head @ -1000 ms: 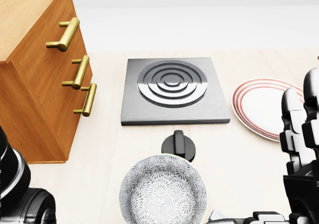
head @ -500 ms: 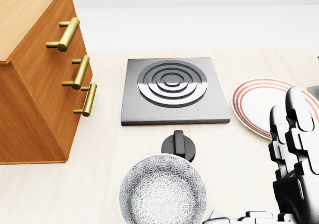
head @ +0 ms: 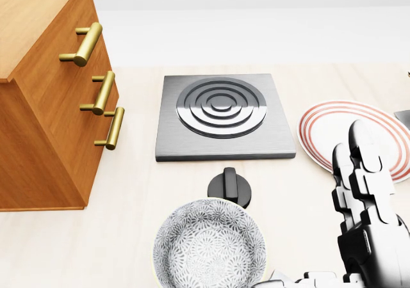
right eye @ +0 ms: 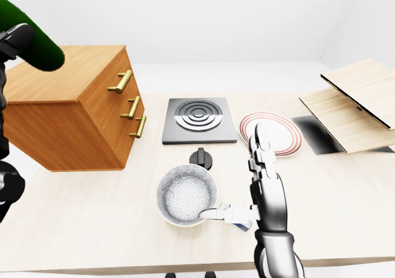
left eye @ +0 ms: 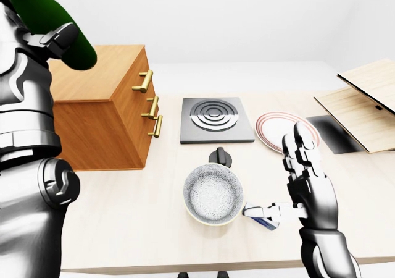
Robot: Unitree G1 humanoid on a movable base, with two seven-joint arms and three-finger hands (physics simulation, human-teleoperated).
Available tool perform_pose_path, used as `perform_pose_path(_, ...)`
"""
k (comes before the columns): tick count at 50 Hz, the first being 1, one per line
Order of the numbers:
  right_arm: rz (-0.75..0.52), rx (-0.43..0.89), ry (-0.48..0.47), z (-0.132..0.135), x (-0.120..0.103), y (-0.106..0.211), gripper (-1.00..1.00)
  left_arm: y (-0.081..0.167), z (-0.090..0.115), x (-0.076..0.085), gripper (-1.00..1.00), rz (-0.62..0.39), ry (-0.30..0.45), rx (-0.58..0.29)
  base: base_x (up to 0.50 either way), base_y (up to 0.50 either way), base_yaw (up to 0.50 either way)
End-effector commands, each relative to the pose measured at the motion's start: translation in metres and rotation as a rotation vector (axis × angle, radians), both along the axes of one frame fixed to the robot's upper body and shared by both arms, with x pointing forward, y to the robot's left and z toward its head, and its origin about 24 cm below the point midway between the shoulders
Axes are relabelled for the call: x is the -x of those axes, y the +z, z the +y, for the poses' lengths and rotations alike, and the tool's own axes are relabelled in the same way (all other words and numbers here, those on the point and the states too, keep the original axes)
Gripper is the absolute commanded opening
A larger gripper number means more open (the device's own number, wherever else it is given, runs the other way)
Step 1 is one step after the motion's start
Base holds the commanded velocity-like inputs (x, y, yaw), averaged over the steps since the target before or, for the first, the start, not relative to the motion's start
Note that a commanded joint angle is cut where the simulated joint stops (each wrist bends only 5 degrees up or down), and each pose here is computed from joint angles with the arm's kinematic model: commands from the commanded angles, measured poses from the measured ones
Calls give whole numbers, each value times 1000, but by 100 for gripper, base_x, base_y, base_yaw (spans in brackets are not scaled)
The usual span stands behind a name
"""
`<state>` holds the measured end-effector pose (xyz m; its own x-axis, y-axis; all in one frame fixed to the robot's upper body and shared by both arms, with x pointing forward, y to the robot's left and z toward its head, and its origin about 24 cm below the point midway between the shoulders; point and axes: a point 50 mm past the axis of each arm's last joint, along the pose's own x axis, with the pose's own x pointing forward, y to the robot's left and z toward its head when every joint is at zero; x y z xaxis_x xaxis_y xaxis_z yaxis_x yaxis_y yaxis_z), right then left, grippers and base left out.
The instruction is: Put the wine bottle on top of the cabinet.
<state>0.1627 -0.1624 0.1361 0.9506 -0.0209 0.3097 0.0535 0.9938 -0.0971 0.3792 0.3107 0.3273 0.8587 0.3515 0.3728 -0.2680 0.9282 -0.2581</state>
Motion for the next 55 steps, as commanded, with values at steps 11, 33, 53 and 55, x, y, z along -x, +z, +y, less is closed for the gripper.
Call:
perform_pose_path(11,147,-38,4,6,-8,-34,100,-81,6,-15,-100,316,31,75,0,0,0)
perform_pose_path(33,144,-38,11,9,-8,-34,100,-97,5,-16,-100,379,55,72,0,0,0)
perform_pose_path(53,153,-38,11,9,-9,-40,100,-97,4,-17,-65,388,59,43,0,0,0)
perform_pose_path(55,152,-38,11,9,-9,-40,100,-98,4,-17,-70,390,57,42,0,0,0)
